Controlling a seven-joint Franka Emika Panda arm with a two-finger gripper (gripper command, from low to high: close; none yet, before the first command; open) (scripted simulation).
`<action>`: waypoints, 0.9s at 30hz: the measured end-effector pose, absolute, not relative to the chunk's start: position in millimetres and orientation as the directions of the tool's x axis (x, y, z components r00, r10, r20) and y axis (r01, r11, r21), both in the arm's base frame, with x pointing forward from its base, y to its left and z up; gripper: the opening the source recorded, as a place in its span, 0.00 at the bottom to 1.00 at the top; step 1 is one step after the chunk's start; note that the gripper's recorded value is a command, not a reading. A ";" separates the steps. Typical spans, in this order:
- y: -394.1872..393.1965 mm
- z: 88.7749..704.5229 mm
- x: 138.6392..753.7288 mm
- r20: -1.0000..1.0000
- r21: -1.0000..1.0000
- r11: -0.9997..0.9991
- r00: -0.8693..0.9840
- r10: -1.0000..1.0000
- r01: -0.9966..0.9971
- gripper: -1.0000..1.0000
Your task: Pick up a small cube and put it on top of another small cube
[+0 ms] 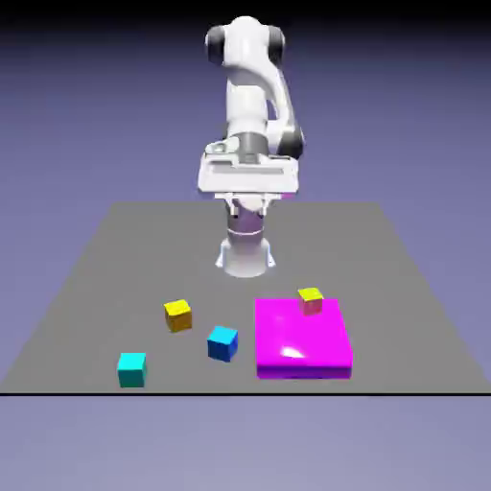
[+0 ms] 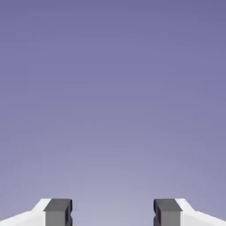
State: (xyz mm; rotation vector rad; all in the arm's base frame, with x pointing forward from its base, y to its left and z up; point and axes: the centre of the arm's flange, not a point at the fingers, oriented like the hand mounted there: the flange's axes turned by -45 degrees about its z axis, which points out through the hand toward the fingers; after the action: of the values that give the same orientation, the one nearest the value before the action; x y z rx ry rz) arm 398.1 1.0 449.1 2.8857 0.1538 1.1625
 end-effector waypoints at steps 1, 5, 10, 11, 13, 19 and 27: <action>-2.1 441.0 405.2 0.668 0.086 -0.990 0.730 0.142 0.114 0.50; -15.8 404.8 431.8 0.564 0.178 -0.951 0.766 0.309 0.253 0.50; -35.7 353.1 459.1 0.395 0.271 -0.857 0.761 0.515 0.439 0.50; -40.0 342.3 463.6 0.356 0.286 -0.831 0.753 0.554 0.477 0.50; -51.5 320.5 471.5 0.273 0.310 -0.776 0.730 0.626 0.549 0.50; -81.9 257.2 488.4 -0.004 0.326 -0.550 0.583 0.812 0.769 0.50; -134.9 191.9 498.4 -0.388 0.181 -0.172 0.231 0.892 0.968 0.50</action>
State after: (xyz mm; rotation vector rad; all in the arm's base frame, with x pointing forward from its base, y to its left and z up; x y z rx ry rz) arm 498.4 -134.9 191.9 2.1262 1.7157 -0.2701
